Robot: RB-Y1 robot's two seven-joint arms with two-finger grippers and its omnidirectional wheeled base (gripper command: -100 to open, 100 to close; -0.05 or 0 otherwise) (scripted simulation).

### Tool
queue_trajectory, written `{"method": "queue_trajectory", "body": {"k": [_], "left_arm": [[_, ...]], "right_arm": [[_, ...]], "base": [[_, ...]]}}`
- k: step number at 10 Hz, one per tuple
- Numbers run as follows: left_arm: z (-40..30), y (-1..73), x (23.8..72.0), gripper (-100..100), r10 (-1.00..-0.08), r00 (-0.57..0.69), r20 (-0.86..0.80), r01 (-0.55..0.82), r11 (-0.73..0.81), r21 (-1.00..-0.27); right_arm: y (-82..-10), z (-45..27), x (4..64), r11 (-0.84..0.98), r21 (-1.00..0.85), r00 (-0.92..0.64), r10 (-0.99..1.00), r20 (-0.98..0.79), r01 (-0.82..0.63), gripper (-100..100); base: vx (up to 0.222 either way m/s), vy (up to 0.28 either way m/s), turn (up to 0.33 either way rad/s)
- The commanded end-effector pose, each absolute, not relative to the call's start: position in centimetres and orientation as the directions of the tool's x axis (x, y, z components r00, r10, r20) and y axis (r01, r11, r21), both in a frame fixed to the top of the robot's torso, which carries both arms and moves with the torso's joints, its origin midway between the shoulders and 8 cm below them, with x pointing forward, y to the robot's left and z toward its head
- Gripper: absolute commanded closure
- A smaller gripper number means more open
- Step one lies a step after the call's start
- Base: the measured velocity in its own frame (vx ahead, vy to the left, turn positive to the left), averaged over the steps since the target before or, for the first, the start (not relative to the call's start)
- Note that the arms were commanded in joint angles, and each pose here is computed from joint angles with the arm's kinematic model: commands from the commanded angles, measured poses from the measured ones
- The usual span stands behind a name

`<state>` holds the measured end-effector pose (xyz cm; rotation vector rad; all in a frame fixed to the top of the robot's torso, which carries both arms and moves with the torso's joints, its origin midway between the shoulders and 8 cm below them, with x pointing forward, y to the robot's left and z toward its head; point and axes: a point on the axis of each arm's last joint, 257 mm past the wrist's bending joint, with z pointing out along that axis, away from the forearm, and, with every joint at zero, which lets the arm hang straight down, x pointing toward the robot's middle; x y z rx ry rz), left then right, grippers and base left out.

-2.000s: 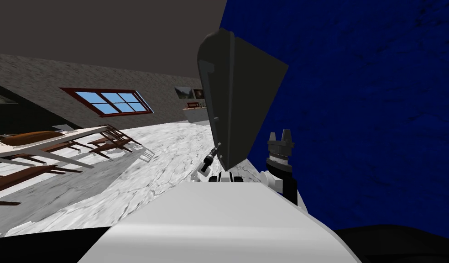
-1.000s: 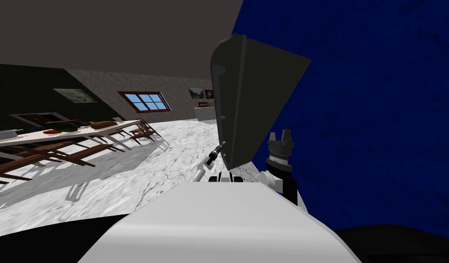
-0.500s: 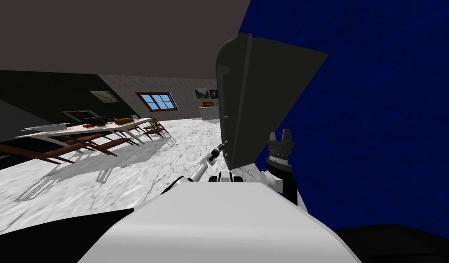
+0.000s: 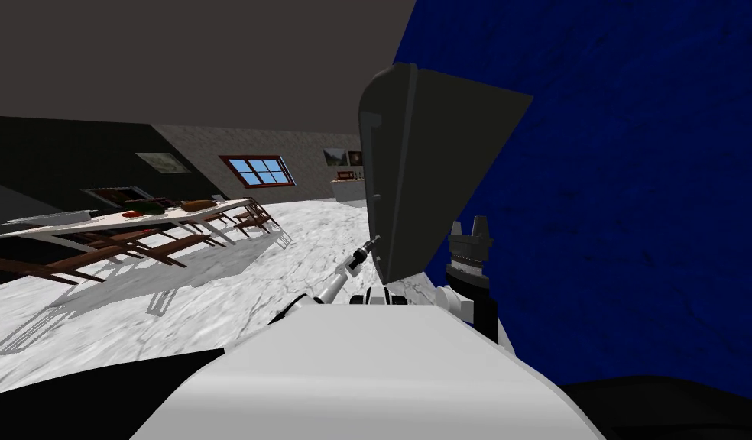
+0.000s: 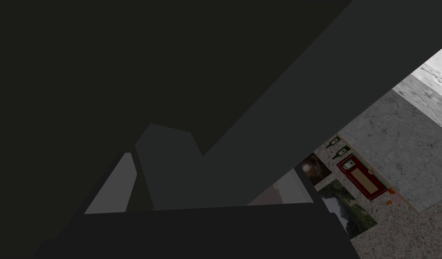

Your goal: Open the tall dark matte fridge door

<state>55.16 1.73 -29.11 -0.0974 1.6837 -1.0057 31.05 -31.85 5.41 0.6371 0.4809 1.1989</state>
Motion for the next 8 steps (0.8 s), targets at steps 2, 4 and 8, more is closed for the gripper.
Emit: {"method": "queue_trajectory", "body": {"k": [2, 4, 8], "left_arm": [[-29.4, 3.1, 53.9, 100, -0.562, -0.359, -0.745, 0.388, 0.636, -0.667], [-29.5, 4.6, 53.0, 100, -0.582, -0.337, -0.740, 0.365, 0.644, -0.672], [-29.3, 7.7, 51.5, 100, -0.608, -0.287, -0.740, 0.322, 0.667, -0.672]], "right_arm": [[-31.8, 5.4, 31.0, 0.227, 0.680, 0.300, 0.954, -0.011, -0.697, 0], [-31.8, 5.4, 31.0, 0.227, 0.680, 0.300, 0.954, -0.011, -0.697, 0], [-31.8, 5.4, 31.0, 0.227, 0.680, 0.300, 0.954, -0.011, -0.697, 0]], "base": [[0.026, 0.017, -0.073], [0.027, 0.014, -0.187], [0.026, 0.017, -0.168]]}}
